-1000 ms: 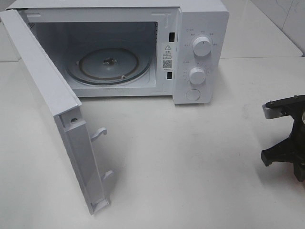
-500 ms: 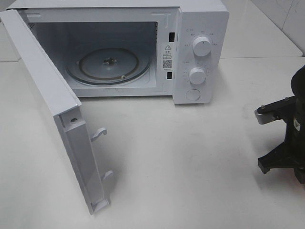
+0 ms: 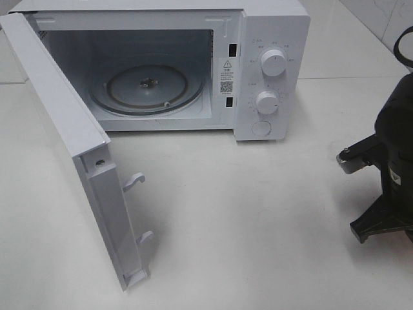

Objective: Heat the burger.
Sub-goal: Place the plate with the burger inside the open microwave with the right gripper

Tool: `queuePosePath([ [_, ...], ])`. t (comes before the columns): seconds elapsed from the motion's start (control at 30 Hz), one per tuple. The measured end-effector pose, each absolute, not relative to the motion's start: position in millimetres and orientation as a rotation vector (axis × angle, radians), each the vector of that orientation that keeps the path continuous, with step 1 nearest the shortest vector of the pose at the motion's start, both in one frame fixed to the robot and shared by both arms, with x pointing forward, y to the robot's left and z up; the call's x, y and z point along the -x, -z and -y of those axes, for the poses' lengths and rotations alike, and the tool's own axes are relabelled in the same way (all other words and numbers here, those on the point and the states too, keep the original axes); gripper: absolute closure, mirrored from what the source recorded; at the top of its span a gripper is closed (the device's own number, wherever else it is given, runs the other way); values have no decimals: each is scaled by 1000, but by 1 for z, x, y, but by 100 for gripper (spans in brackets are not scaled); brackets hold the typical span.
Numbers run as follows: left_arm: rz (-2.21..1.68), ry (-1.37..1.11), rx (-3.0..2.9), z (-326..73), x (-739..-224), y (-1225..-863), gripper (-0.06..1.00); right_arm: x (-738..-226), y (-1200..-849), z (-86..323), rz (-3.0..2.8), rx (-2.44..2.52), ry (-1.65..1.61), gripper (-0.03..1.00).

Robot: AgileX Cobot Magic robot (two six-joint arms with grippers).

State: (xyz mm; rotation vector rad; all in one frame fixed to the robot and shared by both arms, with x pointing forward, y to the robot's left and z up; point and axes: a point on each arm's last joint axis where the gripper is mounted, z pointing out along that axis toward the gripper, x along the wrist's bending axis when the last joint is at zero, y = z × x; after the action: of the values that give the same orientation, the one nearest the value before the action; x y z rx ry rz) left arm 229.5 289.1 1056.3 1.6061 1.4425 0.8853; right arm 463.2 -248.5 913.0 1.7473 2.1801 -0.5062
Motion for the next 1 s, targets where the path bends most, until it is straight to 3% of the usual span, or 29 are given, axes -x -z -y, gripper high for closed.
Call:
queuePosePath([
  [0.23,-1442,-885,-1606,-289,-230,-1056,-1,-458,-915,238,-2202,-1674,548,91],
  [1.0,-1442,-885,-1606,-289,-230,-1056,-1,-420,-973,207,-2234,-1459,368,90],
])
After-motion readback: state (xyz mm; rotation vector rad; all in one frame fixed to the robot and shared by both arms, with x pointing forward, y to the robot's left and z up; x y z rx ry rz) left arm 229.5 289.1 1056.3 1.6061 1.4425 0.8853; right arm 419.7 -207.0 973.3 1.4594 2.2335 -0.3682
